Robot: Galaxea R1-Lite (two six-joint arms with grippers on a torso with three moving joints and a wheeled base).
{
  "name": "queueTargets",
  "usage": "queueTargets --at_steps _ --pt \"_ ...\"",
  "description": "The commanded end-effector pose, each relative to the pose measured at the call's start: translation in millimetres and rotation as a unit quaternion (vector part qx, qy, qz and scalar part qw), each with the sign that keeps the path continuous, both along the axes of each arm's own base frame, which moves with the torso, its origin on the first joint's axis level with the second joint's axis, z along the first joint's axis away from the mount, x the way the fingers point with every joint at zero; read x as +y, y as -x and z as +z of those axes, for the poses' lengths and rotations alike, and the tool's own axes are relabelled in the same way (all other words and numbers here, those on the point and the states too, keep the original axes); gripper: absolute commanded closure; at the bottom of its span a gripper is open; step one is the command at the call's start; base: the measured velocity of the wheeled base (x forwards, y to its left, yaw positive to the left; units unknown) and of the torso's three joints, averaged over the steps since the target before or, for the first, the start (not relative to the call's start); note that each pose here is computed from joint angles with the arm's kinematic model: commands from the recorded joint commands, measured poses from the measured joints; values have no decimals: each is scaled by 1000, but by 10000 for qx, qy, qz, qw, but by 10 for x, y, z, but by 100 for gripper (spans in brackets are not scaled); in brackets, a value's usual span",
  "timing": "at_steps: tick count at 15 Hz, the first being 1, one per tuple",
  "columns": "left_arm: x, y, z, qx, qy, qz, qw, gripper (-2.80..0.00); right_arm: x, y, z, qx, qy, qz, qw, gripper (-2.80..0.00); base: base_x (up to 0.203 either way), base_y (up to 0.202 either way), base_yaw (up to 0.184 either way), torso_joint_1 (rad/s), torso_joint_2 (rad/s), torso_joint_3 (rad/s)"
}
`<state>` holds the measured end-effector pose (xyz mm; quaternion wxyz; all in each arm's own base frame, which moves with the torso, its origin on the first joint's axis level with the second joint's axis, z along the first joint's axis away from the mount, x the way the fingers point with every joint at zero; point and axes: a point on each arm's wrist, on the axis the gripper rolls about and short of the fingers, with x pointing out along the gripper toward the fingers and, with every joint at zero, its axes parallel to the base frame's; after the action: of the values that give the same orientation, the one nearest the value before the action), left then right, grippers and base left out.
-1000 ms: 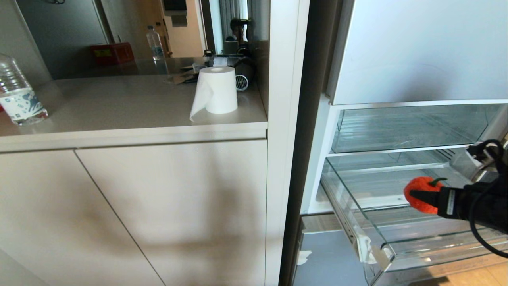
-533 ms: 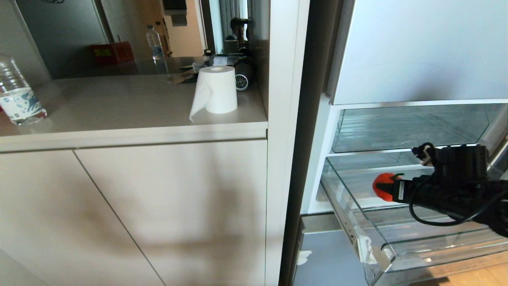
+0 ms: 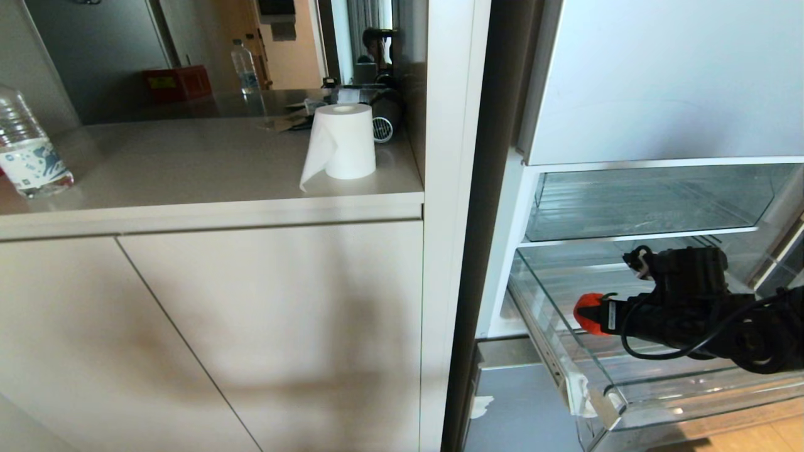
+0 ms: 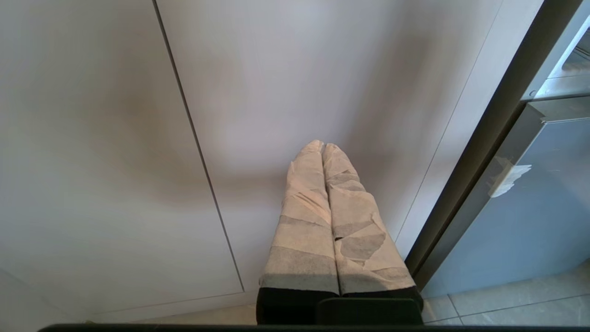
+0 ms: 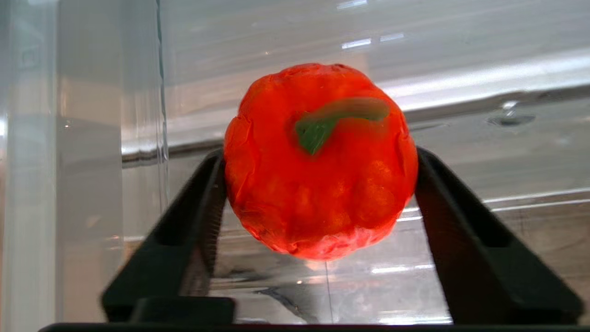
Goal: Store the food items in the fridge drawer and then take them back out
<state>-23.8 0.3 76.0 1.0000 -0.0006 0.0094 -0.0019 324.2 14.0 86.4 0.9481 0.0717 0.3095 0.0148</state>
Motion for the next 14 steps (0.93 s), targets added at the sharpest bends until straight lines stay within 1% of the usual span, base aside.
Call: queueTargets --at_steps 1,4,8,9,11,12,14 --pt "0 0 0 -2 1 3 10000 0 4 -10 -18 20 -9 -1 10000 -280 0 0 0 0 0 0" --pt "0 0 0 -2 1 3 10000 0 11 48 53 -65 -8 25 10000 -280 0 0 0 0 0 0" --pt "0 0 0 -2 1 3 10000 0 3 232 354 -492 10 17 9988 -280 0 0 0 0 0 0" --pt "0 0 0 -2 1 3 10000 0 -1 310 475 -681 7 11 9977 -280 0 0 0 0 0 0" --pt "0 0 0 -2 1 3 10000 0 -15 592 816 -1258 3 6 9921 -280 0 0 0 0 0 0" --pt "0 0 0 -2 1 3 10000 0 -24 789 970 -1556 17 -7 9878 0 0 0 0 0 0 0" --pt "0 0 0 -2 1 3 10000 0 -48 1209 1194 -2101 73 -98 9776 0 0 0 0 0 0 0"
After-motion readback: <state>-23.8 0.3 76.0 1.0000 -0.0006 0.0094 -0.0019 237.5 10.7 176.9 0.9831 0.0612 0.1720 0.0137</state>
